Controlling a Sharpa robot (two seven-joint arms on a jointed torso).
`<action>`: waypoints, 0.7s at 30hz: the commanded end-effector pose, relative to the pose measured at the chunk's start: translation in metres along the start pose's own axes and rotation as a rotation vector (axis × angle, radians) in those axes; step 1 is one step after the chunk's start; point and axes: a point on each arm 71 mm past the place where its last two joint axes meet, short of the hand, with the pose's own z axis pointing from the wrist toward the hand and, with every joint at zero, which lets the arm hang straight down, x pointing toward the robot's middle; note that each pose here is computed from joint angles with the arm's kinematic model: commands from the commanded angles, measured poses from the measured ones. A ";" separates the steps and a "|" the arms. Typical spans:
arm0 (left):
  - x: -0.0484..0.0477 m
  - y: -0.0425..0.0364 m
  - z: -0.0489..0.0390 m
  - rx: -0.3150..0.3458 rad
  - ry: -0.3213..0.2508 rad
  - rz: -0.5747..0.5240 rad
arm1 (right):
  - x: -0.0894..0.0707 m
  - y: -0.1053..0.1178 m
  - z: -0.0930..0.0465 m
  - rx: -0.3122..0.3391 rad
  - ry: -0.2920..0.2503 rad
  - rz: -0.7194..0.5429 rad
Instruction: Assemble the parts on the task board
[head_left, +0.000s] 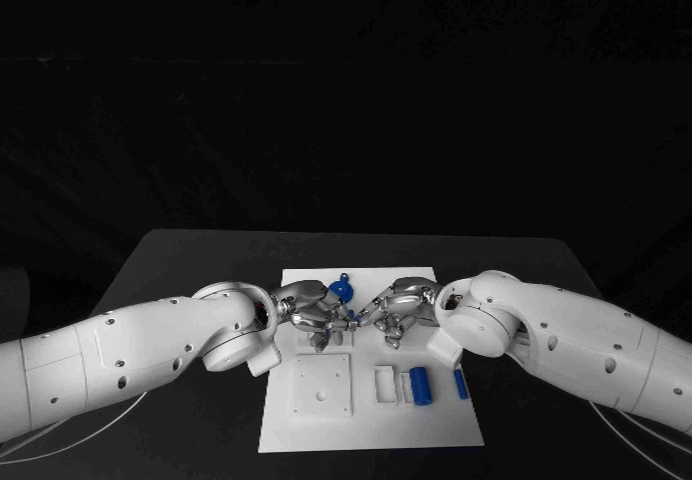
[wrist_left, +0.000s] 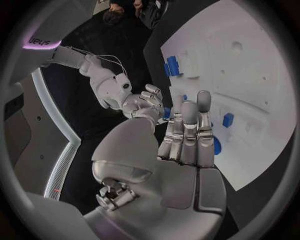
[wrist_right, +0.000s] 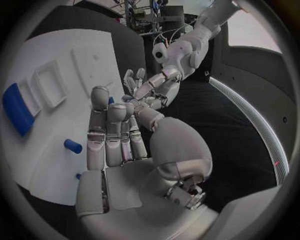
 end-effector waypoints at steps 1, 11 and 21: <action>0.0032 -0.0113 0.0040 0.048 -0.004 -0.048 | 0.014 0.007 0.002 -0.036 0.064 -0.009; 0.0030 -0.0121 0.0047 0.051 -0.013 -0.094 | 0.016 0.007 0.002 -0.035 0.069 -0.011; 0.0028 -0.0118 0.0042 0.052 -0.013 -0.135 | 0.015 0.006 0.002 -0.032 0.067 -0.010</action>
